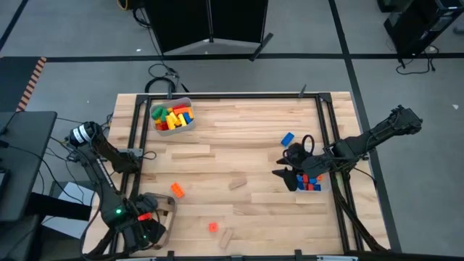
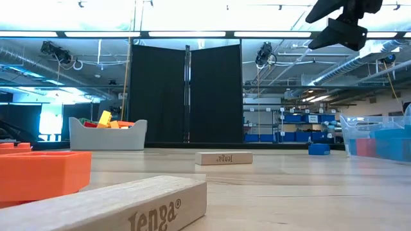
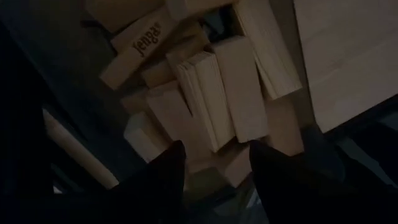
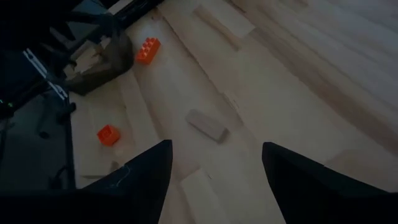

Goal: Sort blocks by size
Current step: Put the large blue game piece into the gray bin

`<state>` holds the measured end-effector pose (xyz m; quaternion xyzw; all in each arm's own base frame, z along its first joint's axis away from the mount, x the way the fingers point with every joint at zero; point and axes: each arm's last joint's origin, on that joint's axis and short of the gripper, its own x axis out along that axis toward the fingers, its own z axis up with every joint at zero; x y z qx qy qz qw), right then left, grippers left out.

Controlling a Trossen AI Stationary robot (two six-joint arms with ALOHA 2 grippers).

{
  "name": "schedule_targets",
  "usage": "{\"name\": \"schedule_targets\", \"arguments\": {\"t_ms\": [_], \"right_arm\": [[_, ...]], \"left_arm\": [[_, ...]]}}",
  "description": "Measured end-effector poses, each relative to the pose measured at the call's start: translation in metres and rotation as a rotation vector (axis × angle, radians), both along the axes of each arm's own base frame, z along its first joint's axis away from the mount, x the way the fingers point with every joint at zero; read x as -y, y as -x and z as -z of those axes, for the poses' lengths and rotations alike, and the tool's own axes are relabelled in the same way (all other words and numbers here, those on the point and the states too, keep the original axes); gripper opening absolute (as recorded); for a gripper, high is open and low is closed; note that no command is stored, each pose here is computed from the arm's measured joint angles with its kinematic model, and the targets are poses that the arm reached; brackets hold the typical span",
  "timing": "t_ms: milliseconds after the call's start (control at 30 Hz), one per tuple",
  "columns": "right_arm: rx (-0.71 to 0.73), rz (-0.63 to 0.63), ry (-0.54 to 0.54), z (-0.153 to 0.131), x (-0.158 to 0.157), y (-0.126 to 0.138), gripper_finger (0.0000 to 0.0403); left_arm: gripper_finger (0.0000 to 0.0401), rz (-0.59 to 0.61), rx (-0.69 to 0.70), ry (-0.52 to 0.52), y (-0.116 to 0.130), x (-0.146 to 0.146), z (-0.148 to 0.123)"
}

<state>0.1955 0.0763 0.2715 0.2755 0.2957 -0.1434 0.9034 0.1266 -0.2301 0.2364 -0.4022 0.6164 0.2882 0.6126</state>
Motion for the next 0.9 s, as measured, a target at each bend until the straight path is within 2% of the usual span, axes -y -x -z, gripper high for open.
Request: {"name": "schedule_targets", "arguments": {"t_ms": [200, 333, 500, 667, 800, 900], "right_arm": [[0.008, -0.049, 0.086, -0.002, 0.004, -0.003, 0.0259], [0.034, -0.003, 0.14, -0.004, 0.016, -0.009, 0.0259], [0.018, 0.015, 0.246, -0.011, 0.04, -0.016, 0.0259], [0.01, 0.007, 0.36, -0.037, 0.075, -0.022, 0.0259], [-0.094, -0.004, 0.432, -0.058, 0.109, -0.023, 0.0259], [-0.212, -0.064, 0.462, -0.066, 0.135, -0.026, 0.026]], "left_arm": [[0.0188, -0.042, 0.002, 0.002, -0.009, -0.005, 0.0], [0.0188, 0.017, 0.056, 0.023, -0.026, -0.011, -0.001], [0.0188, 0.01, 0.087, -0.011, -0.051, -0.031, -0.001], [0.0188, 0.006, 0.129, -0.058, -0.076, -0.056, -0.001], [0.0188, 0.055, 0.215, -0.081, -0.1, -0.077, -0.003], [0.0188, 0.084, 0.288, -0.084, -0.118, -0.095, -0.005]]}}
